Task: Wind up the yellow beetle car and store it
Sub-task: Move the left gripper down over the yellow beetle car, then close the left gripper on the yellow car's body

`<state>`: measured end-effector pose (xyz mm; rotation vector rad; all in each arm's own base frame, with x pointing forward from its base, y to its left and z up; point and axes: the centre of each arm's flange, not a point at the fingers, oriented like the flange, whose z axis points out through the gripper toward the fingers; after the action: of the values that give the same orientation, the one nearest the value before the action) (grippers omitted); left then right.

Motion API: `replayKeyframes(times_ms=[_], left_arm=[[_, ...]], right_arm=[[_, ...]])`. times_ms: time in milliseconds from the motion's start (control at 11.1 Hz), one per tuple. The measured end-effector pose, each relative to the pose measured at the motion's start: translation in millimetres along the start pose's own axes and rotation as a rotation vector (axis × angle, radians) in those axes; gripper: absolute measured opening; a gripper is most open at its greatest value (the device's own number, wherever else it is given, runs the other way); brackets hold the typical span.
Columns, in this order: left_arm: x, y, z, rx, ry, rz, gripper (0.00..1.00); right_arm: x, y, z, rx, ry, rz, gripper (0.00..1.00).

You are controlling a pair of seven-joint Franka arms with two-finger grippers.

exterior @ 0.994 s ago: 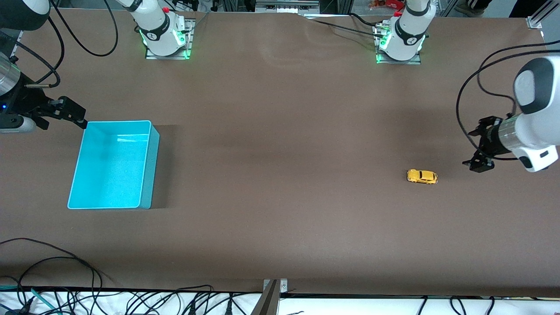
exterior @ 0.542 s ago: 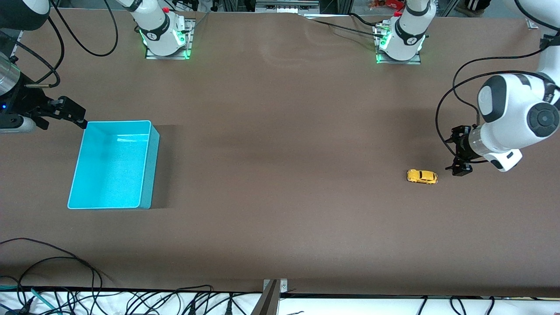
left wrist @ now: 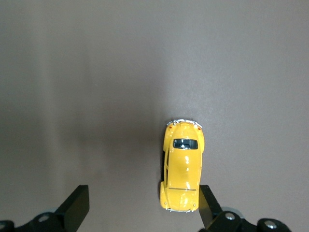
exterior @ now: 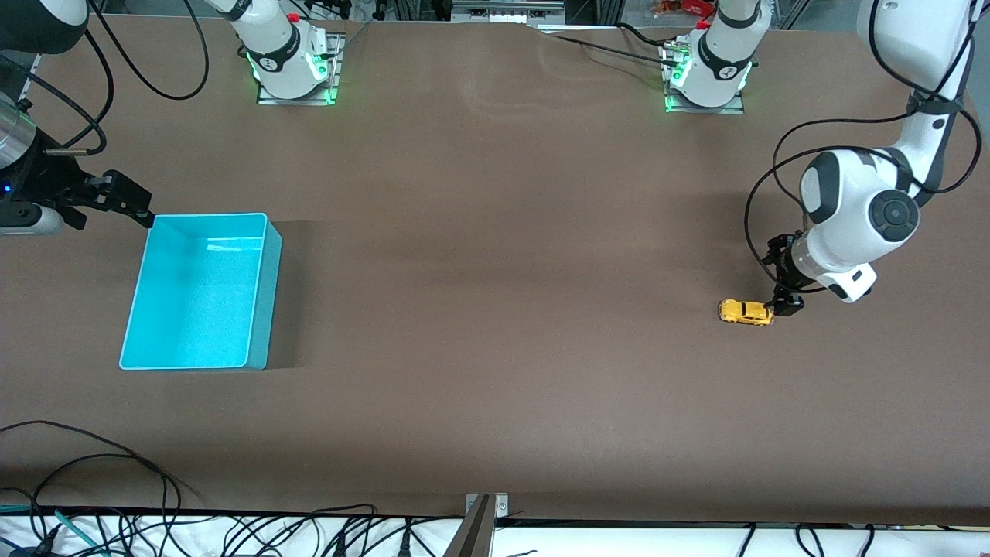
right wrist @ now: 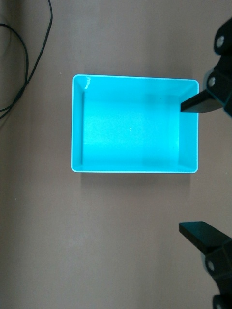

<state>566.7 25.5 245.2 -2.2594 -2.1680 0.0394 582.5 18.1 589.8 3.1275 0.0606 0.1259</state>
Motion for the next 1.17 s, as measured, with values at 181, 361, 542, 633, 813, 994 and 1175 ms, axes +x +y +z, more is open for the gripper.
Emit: replayKeyframes(times_ms=[181,361,542,633,813,994,1175], left_arm=[[-4,5,18,-0.038,0.001,-0.003,1.0],[-4,9,30,-0.071,0.004,-0.014,1.0],[-3,12,37,-0.105,0.006,-0.03,1.0],[-4,13,40,-0.115,0.007,-0.034,1.0],[-8,13,48,-0.104,0.004,-0.031,1.0],[-11,14,57,-0.096,0.003,-0.028,1.0],[-12,15,62,-0.092,0.002,-0.027,0.96]], right_arm=[[0,0,0,0.0,0.0,0.0,1.0],[0,0,0,0.0,0.0,0.0,1.0],[0,0,0,0.0,0.0,0.0,1.0],[0,0,0,0.0,0.0,0.0,1.0],[0,0,0,0.0,0.0,0.0,1.0],[0,0,0,0.0,0.0,0.0,1.0],[0,0,0,0.0,0.0,0.0,1.0]])
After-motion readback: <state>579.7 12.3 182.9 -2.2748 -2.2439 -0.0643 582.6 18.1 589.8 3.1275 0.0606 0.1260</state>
